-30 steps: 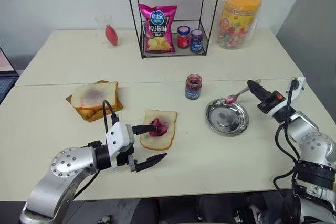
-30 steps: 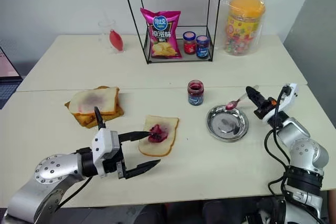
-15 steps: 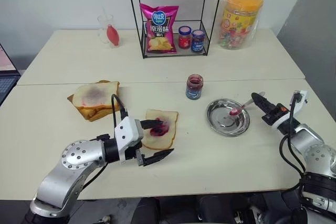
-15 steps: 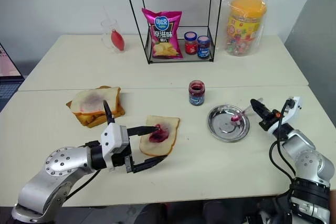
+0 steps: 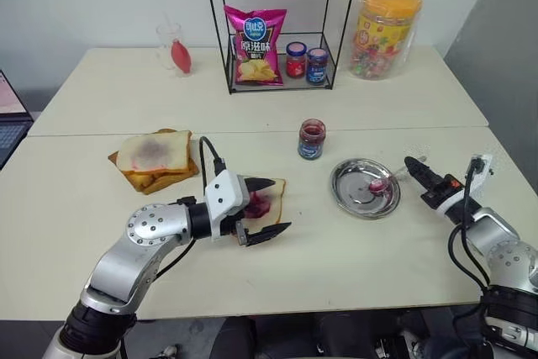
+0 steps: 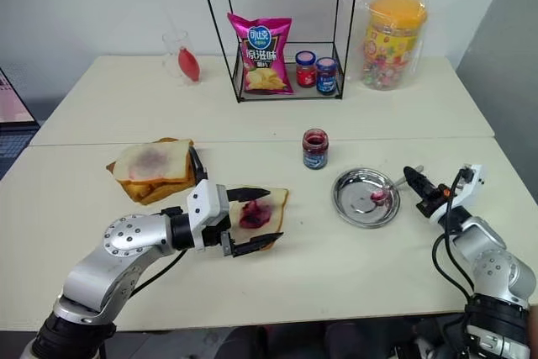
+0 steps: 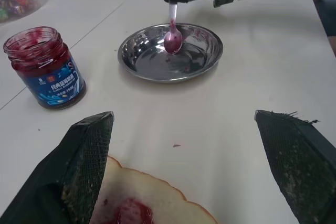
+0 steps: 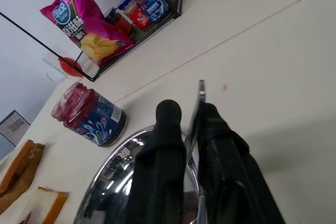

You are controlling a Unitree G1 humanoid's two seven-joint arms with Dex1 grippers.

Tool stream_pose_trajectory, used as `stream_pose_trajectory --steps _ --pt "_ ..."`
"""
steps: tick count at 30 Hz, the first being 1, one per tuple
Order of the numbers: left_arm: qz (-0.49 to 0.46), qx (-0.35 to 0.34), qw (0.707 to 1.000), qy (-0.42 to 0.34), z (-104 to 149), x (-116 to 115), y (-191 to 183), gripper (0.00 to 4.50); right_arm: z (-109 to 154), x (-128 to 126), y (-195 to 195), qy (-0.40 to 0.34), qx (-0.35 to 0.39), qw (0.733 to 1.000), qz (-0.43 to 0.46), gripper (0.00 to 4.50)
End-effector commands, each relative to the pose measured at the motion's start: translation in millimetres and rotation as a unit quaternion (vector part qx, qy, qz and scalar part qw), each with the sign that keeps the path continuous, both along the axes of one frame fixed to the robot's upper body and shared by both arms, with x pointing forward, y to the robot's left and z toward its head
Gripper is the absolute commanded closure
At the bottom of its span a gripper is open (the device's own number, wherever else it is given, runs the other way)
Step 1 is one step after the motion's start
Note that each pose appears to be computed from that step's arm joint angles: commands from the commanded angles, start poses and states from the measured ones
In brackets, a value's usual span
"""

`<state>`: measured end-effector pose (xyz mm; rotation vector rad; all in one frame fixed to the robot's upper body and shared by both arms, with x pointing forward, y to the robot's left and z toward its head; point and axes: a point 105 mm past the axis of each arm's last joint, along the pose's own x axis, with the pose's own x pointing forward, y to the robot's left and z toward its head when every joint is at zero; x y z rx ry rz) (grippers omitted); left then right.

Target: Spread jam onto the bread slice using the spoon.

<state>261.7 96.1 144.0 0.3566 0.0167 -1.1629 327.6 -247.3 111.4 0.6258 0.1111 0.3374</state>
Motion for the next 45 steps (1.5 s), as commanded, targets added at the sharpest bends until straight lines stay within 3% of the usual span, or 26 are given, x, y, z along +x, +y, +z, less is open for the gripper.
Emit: stream_pose_trajectory --steps 1,9,19,25,28,32,39,45 --pt "-0.008 -0.004 1.0 -0.017 6.9 -1.0 -4.5 0.0 11.7 -1.1 -3.4 -0.028 -0.014 0.999 -0.012 2.93" --pt "-0.009 -0.005 1.0 -0.017 8.4 -0.8 -5.7 0.0 12.3 -3.9 -1.2 -0.042 -0.064 0.997 -0.011 1.37" --pt "0.011 -0.005 1.0 -0.02 10.1 1.3 1.4 0.0 14.3 0.0 -6.2 -0.064 -0.14 0.987 -0.045 1.37" --pt "0.106 0.01 0.993 -0.045 17.9 15.4 47.3 0.0 54.9 3.2 -26.1 -0.132 -0.184 0.97 -0.086 1.37" --pt "0.145 0.033 0.988 -0.048 19.7 14.5 75.7 0.0 75.3 1.1 -14.5 -0.168 -0.215 0.961 -0.046 1.37" --pt "0.2 0.076 0.976 -0.048 24.5 5.0 116.6 0.0 92.3 -13.1 16.1 -0.2 -0.281 0.935 0.078 1.37" --pt "0.27 0.128 0.954 -0.033 25.4 -19.9 151.1 0.0 73.3 -60.2 44.0 -0.169 -0.388 0.846 0.324 1.37" --pt "0.254 0.118 0.96 0.013 20.0 -46.0 149.6 0.0 66.0 -79.5 31.7 -0.129 -0.421 0.8 0.408 1.37"
